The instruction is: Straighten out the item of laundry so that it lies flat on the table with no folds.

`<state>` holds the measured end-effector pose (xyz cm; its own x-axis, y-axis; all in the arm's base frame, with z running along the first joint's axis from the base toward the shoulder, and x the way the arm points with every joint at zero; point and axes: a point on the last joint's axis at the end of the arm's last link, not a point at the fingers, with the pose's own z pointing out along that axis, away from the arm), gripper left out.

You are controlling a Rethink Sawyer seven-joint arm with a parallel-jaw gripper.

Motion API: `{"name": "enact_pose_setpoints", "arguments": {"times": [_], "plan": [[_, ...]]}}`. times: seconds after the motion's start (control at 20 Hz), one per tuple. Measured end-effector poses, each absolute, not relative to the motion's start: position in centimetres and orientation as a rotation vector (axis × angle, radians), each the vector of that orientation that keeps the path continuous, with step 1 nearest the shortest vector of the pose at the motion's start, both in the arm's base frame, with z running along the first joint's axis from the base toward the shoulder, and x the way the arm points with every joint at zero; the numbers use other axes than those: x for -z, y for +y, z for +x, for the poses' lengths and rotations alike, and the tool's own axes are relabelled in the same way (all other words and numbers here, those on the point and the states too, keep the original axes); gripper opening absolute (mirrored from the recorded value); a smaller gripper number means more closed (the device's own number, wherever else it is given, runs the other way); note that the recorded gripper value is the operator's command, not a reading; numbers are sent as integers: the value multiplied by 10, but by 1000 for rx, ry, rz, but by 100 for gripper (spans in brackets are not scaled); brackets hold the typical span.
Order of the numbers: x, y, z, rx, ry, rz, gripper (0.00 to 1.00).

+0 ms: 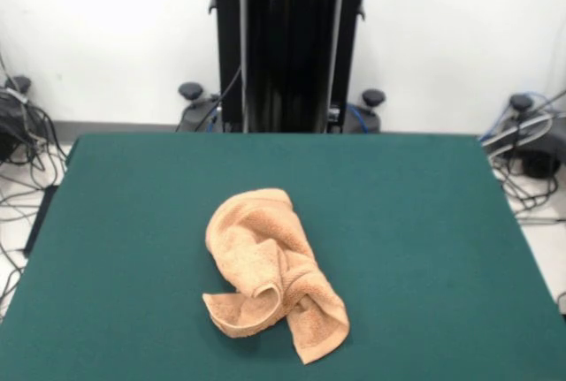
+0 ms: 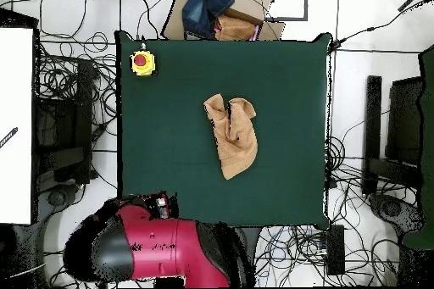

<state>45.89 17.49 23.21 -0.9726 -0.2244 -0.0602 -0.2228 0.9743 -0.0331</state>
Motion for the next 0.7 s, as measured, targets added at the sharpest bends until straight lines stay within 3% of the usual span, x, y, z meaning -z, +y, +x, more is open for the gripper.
{"name": "enact_pose_setpoints", "arguments": {"times": [0.7], "plan": [[-206, 169, 455, 46, 3108, -334, 100]]}}
